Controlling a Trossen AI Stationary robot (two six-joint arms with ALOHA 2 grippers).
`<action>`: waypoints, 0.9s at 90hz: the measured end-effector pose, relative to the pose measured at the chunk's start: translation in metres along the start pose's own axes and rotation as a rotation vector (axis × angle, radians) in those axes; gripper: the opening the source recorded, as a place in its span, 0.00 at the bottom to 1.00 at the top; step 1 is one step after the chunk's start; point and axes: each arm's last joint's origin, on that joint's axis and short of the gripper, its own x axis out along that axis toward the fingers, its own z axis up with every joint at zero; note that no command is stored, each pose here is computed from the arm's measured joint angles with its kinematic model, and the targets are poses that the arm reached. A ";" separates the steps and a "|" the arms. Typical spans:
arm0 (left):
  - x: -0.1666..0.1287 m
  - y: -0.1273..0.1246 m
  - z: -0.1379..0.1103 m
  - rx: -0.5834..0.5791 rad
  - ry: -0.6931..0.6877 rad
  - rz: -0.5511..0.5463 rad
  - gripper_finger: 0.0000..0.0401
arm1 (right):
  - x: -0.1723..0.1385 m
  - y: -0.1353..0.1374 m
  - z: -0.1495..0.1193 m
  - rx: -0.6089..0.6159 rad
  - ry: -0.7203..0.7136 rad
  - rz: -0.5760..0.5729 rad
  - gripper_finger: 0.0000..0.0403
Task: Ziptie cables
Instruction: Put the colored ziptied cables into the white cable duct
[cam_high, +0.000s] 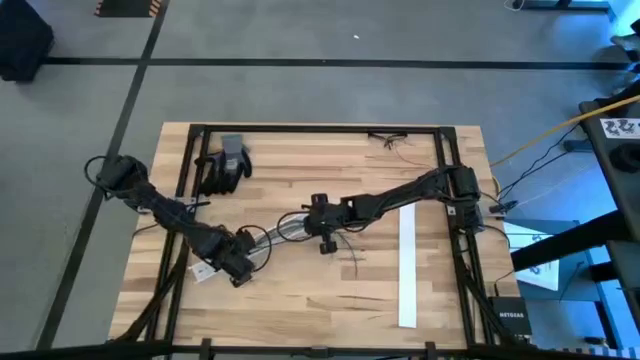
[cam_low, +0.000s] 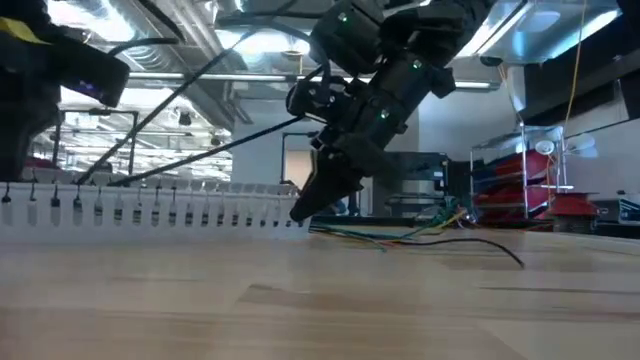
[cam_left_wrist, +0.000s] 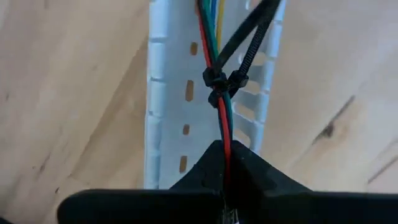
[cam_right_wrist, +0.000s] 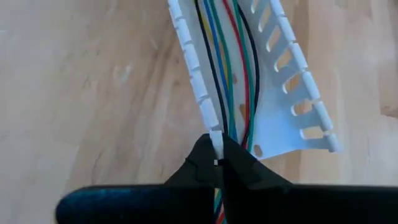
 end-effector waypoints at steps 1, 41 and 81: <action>0.000 0.000 -0.001 0.009 0.001 0.005 0.02 | 0.000 0.000 0.000 0.000 0.000 0.001 0.00; 0.010 0.007 -0.016 0.134 0.052 0.062 0.06 | 0.000 0.000 -0.001 -0.016 0.013 0.004 0.00; 0.002 0.005 0.000 0.131 0.106 -0.007 0.36 | -0.004 0.000 -0.002 -0.026 0.037 0.017 0.00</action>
